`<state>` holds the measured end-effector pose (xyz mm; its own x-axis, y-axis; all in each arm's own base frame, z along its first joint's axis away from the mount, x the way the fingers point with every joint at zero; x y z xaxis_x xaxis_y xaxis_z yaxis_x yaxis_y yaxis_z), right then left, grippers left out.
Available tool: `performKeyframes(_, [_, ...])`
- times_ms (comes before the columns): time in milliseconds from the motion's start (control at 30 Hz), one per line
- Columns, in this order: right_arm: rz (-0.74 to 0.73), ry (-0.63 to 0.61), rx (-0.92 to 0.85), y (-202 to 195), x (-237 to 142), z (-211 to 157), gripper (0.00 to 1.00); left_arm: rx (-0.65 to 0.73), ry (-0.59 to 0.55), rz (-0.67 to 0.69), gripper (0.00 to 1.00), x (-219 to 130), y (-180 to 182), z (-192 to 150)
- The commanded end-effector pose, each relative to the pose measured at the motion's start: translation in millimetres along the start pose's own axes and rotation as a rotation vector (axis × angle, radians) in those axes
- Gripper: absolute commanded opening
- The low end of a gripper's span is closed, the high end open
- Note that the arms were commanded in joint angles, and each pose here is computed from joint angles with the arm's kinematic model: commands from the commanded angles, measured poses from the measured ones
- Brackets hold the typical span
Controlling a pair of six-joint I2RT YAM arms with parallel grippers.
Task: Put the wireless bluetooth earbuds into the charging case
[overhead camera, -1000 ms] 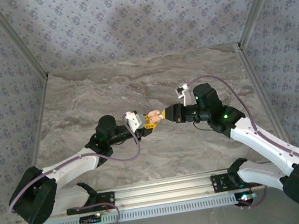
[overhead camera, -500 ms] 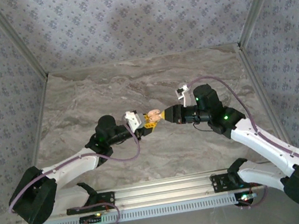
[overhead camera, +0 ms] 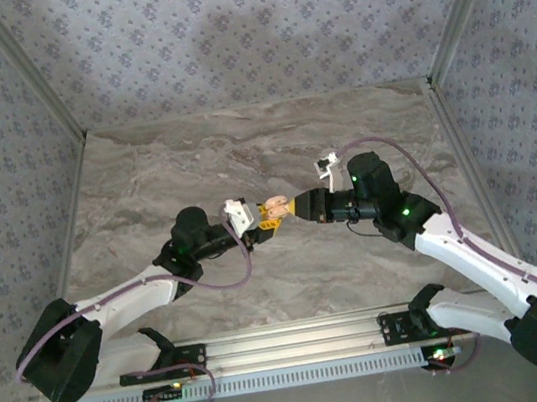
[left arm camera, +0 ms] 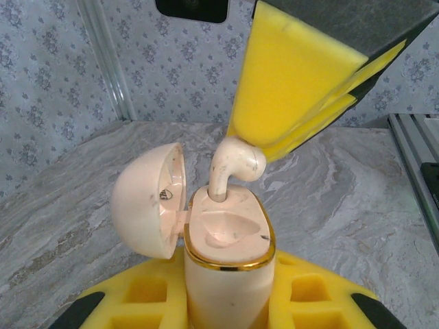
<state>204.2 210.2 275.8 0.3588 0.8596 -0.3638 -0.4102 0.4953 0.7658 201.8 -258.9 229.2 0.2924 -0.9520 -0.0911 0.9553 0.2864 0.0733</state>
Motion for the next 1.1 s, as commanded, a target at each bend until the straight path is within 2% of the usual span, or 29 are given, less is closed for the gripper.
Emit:
performKeyframes(0, [0.056,0.027,-0.014,10,-3,-7,0.3,0.03,-0.061,-0.004,0.12,0,-1,17])
performKeyframes(167, [0.02,-0.001,-0.013,5,-10,-4,0.39,0.032,-0.063,-0.005,0.12,0,-1,18])
performKeyframes(367, [0.01,-0.025,-0.033,7,-21,1,0.4,0.034,-0.062,-0.004,0.12,-1,-1,18])
performKeyframes(700, [0.018,0.011,-0.012,2,-13,-7,0.24,0.035,-0.062,-0.003,0.12,0,-1,19])
performKeyframes(1067, [0.04,0.026,-0.023,5,-4,-5,0.2,0.039,-0.063,-0.003,0.12,0,-1,20])
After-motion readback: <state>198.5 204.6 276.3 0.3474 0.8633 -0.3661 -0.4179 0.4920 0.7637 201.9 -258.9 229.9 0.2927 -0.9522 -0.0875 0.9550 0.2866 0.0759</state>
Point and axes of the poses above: each hand's point on the last joint's axis, 136 mm out from that joint toward the fingers, its own x axis out along the fingers, its own y axis along the line the jaws close on, z = x × y, the point moved 6 cm from there along -x, back along the fingers, and after that the axes turned 2 degrees about -x, right-handed, at the moved point
